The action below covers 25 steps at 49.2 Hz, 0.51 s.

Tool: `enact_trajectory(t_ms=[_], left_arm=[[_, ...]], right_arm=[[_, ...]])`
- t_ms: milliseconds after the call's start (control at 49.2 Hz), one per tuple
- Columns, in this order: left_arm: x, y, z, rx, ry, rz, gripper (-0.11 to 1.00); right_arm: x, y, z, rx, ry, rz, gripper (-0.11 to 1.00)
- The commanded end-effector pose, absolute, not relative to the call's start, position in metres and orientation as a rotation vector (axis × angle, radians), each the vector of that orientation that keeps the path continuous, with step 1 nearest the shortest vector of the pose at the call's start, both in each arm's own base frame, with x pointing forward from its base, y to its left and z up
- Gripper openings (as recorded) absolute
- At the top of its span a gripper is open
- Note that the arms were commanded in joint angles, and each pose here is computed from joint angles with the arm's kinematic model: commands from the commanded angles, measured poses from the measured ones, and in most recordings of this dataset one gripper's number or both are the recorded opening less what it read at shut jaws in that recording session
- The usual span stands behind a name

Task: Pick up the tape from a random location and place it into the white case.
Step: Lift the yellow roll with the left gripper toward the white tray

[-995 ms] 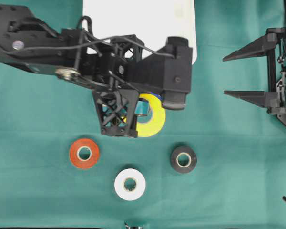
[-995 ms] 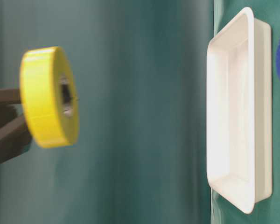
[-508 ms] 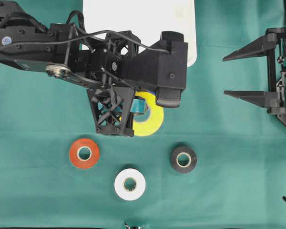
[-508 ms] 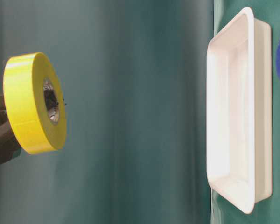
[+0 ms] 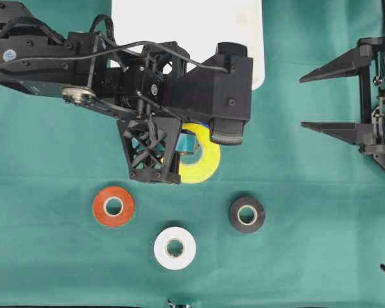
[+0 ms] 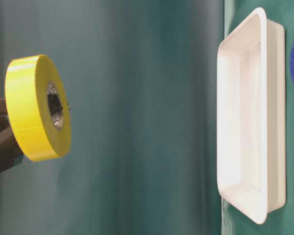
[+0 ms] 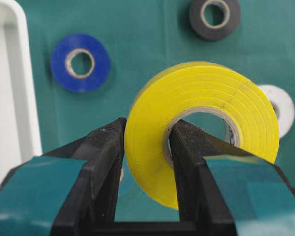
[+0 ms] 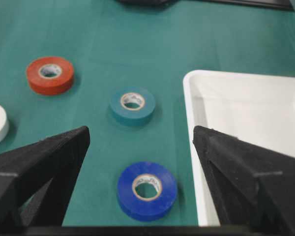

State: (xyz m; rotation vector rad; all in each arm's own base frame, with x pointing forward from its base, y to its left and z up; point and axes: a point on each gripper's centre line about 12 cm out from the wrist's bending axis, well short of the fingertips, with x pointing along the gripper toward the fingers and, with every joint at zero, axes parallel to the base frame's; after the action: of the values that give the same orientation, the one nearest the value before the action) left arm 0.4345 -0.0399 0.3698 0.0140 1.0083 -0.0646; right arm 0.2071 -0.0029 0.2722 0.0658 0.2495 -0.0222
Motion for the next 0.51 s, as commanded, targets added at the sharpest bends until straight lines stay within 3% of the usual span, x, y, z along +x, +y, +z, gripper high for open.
enact_trajectory(t_ms=[0,305,488], left_arm=[[0.427,-0.038,0.39,0.009,0.952,-0.062,0.25],[0.427,-0.014,0.388,-0.009,0.954,-0.01,0.25],[0.417,0.032,0.386,-0.047,0.966,0.085,0.25]], right_arm=[[0.21,-0.003,0.28,0.066,0.23,-0.023,0.92],[0.21,-0.003,0.281,0.066,0.226,-0.021,0.92],[0.21,-0.003,0.283,0.064,0.228,-0.021,0.92]])
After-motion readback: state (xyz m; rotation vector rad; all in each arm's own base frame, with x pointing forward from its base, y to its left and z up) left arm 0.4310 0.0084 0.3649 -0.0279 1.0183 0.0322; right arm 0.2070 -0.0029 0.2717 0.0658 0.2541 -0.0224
